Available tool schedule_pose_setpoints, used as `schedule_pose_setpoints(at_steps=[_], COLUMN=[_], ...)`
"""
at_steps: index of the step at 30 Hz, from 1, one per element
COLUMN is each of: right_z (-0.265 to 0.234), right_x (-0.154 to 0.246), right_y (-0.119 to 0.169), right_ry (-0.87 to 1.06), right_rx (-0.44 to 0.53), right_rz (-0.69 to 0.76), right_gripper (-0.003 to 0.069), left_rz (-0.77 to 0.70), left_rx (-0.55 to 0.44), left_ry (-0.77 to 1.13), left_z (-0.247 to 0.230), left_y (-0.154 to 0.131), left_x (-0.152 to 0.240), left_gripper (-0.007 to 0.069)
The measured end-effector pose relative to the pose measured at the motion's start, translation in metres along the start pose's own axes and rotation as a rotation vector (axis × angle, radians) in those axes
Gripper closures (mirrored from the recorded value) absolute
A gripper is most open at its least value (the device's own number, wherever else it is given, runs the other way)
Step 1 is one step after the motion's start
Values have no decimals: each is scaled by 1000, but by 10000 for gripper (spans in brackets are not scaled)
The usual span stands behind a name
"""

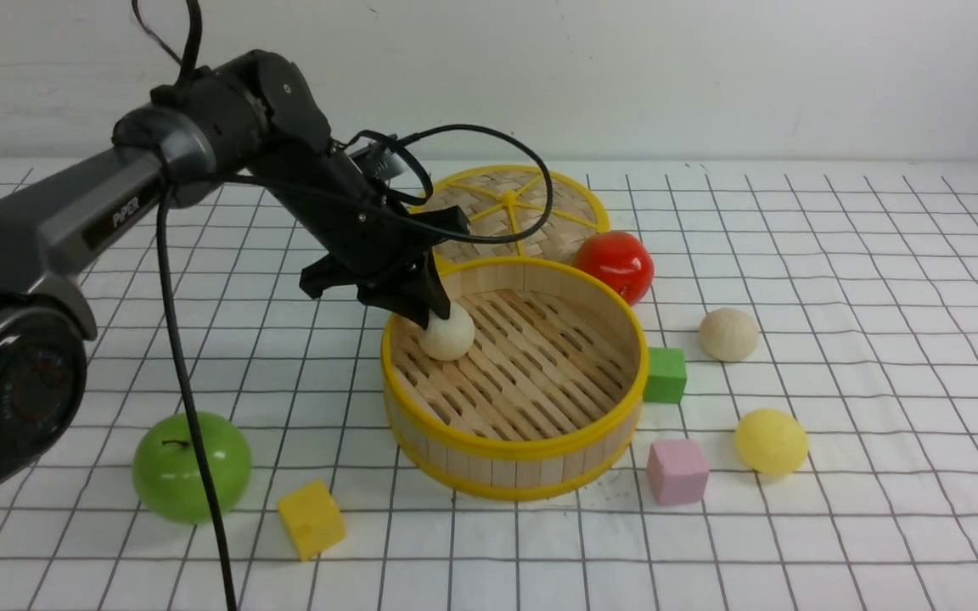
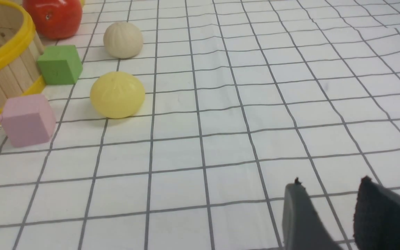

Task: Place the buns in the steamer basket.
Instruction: Use the left arm to put the steamed stuffed bun into the steamer, then use the right arm to grab a steamed stuffed bun

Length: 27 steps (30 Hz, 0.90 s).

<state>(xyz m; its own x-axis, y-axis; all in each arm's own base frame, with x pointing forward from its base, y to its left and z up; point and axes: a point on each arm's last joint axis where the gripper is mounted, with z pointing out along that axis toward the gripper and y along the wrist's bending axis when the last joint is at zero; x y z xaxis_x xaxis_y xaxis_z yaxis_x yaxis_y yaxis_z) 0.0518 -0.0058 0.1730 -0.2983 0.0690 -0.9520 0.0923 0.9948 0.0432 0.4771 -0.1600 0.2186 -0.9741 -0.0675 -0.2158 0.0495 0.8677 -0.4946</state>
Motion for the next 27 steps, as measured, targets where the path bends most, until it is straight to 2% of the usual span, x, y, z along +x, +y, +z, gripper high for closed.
schedule_pose_setpoints(at_steps=[4, 7, 8, 9, 14, 15, 19, 21, 23, 27], right_z=[0, 0, 0, 0, 0, 0, 0, 0, 0, 0], right_x=[0, 0, 0, 0, 0, 0, 0, 0, 0, 0], right_y=[0, 0, 0, 0, 0, 0, 0, 0, 0, 0], right_ry=[0, 0, 0, 0, 0, 0, 0, 0, 0, 0], right_rx=[0, 0, 0, 0, 0, 0, 0, 0, 0, 0], right_rz=[0, 0, 0, 0, -1, -1, -1, -1, -1, -1], right_gripper=[418, 418, 418, 418, 418, 418, 418, 418, 418, 418], left_rz=[18, 61, 64, 98, 177, 180, 262, 275, 317, 340], left_rx=[-21, -71, -74, -104, -110, -107, -62, -65, -86, -152], left_ry=[20, 7, 6, -28, -206, -215, -431, -467, -563, -626], left_z=[-8, -30, -32, -55, -145, -149, -253, -269, -313, -349], left_y=[-1, -6, -6, -13, -46, -48, -83, -87, -93, -86], left_x=[3, 5, 5, 5, 19, 20, 62, 71, 102, 153], left_gripper=[311, 246, 246, 229, 221, 221, 220, 220, 220, 232])
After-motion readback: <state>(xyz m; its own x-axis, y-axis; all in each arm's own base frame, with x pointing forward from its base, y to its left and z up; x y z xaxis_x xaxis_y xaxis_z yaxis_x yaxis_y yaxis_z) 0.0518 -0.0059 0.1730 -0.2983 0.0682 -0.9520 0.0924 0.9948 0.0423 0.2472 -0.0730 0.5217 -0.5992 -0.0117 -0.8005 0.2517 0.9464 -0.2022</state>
